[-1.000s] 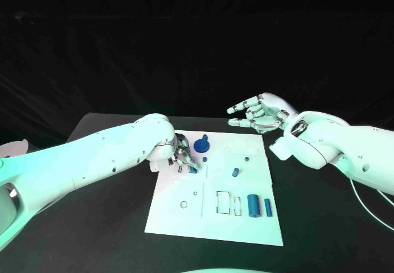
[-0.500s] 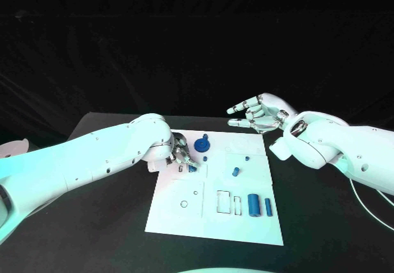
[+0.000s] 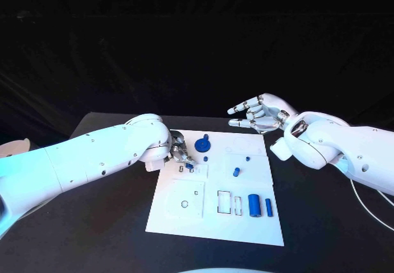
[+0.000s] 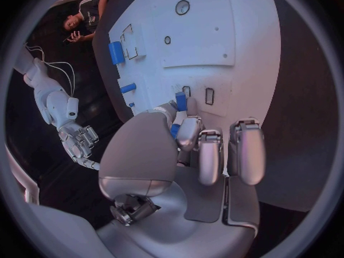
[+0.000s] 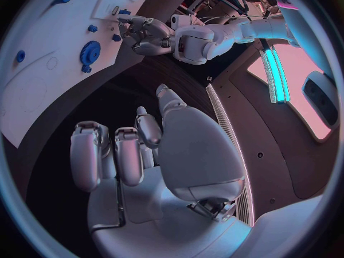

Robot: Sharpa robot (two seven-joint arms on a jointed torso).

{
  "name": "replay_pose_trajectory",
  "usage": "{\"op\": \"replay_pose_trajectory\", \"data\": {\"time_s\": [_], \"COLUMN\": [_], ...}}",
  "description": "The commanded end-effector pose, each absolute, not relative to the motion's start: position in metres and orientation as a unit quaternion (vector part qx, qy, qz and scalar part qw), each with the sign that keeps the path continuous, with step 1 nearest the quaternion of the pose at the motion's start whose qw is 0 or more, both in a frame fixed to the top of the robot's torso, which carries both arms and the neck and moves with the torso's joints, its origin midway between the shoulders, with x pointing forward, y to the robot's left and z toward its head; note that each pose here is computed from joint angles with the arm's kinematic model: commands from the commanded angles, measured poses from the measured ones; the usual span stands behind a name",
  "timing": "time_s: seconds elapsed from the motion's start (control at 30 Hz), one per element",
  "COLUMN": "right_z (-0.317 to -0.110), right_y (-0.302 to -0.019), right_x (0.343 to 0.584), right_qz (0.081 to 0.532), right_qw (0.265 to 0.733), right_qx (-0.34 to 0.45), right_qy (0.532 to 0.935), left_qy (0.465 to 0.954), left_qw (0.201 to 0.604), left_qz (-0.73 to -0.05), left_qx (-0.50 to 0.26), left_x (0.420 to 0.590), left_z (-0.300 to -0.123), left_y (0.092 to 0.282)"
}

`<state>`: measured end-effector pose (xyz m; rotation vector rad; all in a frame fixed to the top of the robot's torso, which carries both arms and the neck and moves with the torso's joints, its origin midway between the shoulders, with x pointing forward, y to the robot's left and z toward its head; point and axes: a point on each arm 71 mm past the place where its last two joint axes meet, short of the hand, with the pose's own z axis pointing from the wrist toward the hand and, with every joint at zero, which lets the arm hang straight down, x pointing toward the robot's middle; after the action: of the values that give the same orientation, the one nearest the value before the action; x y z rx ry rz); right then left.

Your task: Assemble the parts on the task board

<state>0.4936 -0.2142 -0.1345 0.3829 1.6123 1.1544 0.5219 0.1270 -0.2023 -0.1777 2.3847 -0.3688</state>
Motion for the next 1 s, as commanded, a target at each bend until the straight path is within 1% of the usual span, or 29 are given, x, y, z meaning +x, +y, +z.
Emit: {"op": "replay_pose_trajectory", "data": {"time_s": [0.03, 0.5, 1.0], "right_z": [-0.135, -0.135, -0.136], "right_y": [-0.212, -0.211, -0.211], "right_x": [0.493, 0.493, 0.493], "right_qz": [0.487, 0.488, 0.49], "right_qw": [0.529, 0.528, 0.525], "right_qx": [0.153, 0.151, 0.151], "right_qy": [0.678, 0.679, 0.68], "left_qy": [0.915, 0.922, 0.927], "left_qw": [0.374, 0.364, 0.36], "left_qz": [-0.139, -0.126, -0.108], "left_qx": [-0.054, -0.033, -0.019], "left_x": [0.525, 0.525, 0.524], "left_z": [-0.2, -0.205, -0.208], "left_y": [0.124, 0.112, 0.112]}}
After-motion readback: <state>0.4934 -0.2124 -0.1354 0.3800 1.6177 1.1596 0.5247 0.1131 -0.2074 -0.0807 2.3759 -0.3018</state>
